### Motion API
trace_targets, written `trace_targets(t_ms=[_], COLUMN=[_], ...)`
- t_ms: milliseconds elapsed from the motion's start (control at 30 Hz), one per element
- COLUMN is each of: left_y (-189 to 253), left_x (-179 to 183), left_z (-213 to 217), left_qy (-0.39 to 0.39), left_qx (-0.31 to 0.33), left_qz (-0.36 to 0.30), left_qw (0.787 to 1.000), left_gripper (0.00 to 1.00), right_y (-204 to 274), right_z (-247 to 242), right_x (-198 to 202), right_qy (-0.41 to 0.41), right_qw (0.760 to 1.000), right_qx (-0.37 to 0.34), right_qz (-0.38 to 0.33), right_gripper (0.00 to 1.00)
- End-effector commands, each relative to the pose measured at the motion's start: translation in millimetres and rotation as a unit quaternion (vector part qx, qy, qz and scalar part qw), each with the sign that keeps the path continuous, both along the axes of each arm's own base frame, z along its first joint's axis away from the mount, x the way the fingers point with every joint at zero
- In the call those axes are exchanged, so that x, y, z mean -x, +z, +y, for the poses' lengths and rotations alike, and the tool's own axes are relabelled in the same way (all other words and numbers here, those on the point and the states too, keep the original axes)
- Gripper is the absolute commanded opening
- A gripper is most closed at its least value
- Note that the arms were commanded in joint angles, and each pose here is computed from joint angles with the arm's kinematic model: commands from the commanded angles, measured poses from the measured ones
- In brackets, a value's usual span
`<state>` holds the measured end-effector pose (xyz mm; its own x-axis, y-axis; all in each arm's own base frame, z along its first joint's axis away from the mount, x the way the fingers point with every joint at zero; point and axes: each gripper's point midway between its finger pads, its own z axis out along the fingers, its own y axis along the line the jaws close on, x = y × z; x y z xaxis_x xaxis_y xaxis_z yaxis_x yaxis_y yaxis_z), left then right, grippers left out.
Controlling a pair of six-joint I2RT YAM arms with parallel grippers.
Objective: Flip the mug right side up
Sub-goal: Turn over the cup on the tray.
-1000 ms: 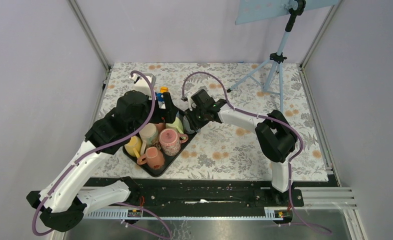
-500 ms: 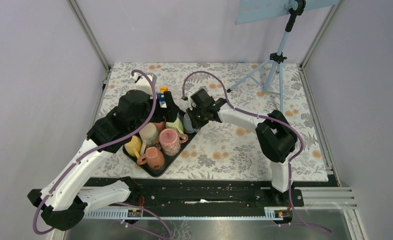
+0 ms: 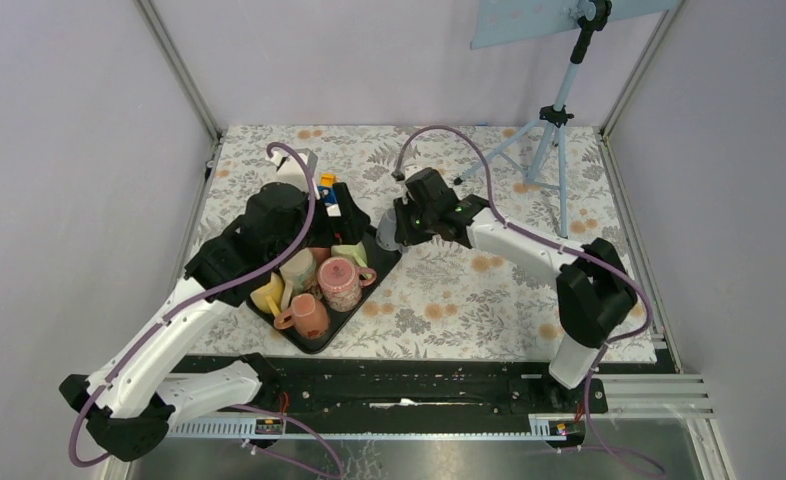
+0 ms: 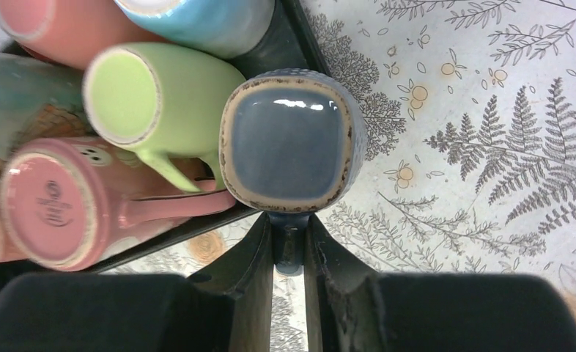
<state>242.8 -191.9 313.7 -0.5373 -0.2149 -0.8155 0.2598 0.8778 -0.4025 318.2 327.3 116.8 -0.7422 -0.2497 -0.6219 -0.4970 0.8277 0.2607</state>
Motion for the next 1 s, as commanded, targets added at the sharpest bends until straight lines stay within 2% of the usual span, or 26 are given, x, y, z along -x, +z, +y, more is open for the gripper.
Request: trace_targets(t_ms=[0, 267, 433, 600, 700, 833, 967], left_y=[19.9, 20.8, 30.9, 44.8, 47.6, 42.0, 42.4], left_x=[1.9, 4.9, 2.6, -1.9, -3.7, -6.2, -8.6], left_z=[-15.8, -34.9, -38.5, -39.0, -39.8, -39.9, -40.5], left_qy=[-0.018, -0.078, -0.120, -0.159, -0.174, -0.177, -0.183], left_qx=[0.071, 0.153, 0.213, 0.294, 0.325, 0.338, 0.366], left_qz=[-0.015, 0.009, 0.017, 0.035, 0.046, 0.065, 0.081], left_qw=[0.997, 0.985, 0.970, 0.942, 0.928, 0.922, 0.909], left_gripper=[0.99, 0.99, 0.98, 0.96, 0.93, 0.91, 0.85], right_y=[69.8, 144.1, 195.3, 240.3, 257.8, 274.3, 283.9], right_z=[5.8, 8.5, 9.6, 10.0, 13.3, 16.1, 18.6], right_x=[-10.9, -1.3, 3.6, 10.9, 15.5, 18.3, 23.6], right_qy=[-0.053, -0.084, -0.076, -0.063, -0.053, -0.036, -0.018], right_qw=[0.992, 0.961, 0.921, 0.878, 0.855, 0.831, 0.811], right_qx=[-0.111, -0.262, -0.382, -0.474, -0.516, -0.555, -0.584], right_qz=[-0.041, -0.035, -0.032, -0.031, -0.023, -0.018, -0.008], right_gripper=[0.00, 0.00, 0.00, 0.00, 0.00, 0.00, 0.00])
